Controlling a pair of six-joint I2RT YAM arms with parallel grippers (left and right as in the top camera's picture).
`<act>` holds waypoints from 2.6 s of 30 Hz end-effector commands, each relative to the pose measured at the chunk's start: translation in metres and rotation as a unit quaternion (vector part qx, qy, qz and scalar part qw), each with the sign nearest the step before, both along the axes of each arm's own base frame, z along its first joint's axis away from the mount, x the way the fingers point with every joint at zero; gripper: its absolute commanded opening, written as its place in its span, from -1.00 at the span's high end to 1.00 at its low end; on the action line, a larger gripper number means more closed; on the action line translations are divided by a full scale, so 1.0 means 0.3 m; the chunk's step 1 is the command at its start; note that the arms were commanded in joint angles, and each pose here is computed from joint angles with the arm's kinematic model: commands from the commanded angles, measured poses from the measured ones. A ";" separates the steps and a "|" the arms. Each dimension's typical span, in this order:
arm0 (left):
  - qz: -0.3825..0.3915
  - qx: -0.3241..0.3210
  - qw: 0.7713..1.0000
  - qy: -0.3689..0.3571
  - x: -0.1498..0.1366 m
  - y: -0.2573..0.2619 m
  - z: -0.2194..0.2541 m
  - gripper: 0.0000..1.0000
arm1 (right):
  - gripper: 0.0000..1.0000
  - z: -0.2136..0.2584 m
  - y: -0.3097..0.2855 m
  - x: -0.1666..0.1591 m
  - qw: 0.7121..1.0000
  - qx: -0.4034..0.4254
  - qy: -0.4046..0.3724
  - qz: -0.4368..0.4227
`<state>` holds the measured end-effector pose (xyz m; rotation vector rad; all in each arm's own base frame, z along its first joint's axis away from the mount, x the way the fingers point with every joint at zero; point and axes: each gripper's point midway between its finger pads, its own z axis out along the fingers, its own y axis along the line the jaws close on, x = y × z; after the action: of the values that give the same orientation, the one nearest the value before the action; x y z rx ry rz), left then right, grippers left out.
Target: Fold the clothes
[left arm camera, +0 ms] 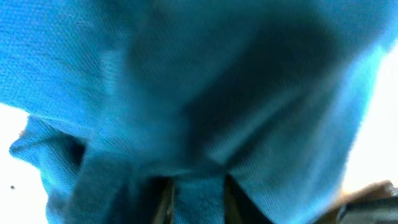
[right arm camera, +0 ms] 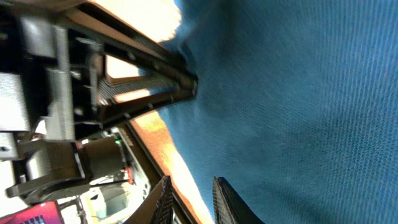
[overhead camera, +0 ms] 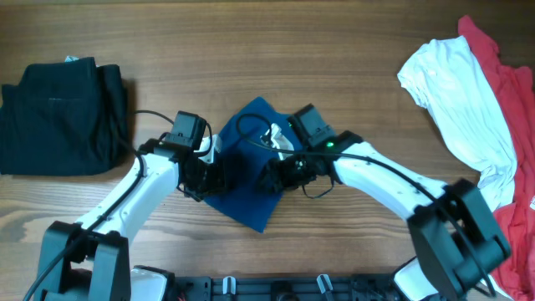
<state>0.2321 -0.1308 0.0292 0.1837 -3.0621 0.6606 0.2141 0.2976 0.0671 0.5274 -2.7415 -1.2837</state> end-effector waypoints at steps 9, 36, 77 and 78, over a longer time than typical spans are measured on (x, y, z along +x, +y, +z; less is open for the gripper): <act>0.166 0.170 0.971 0.016 -0.028 0.216 -0.142 0.38 | 0.57 -0.255 -0.048 -0.019 0.988 -0.115 0.083 -0.058; 0.260 0.155 0.947 0.109 -0.158 0.211 -0.127 0.47 | 0.41 -0.202 -0.297 0.210 0.961 -0.221 -0.020 -0.163; 0.005 -0.127 0.979 -0.159 0.354 -0.025 0.029 0.76 | 0.26 0.061 -0.365 0.194 0.953 -0.216 -0.107 -0.185; 0.011 -0.120 0.977 -0.175 0.379 -0.007 0.061 0.79 | 0.27 0.061 -0.366 0.193 0.953 -0.217 -0.106 -0.185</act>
<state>0.3251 -0.1441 0.0188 0.1108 -3.1752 1.1233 0.2698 0.1892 0.0811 0.0878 -3.2540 -0.6685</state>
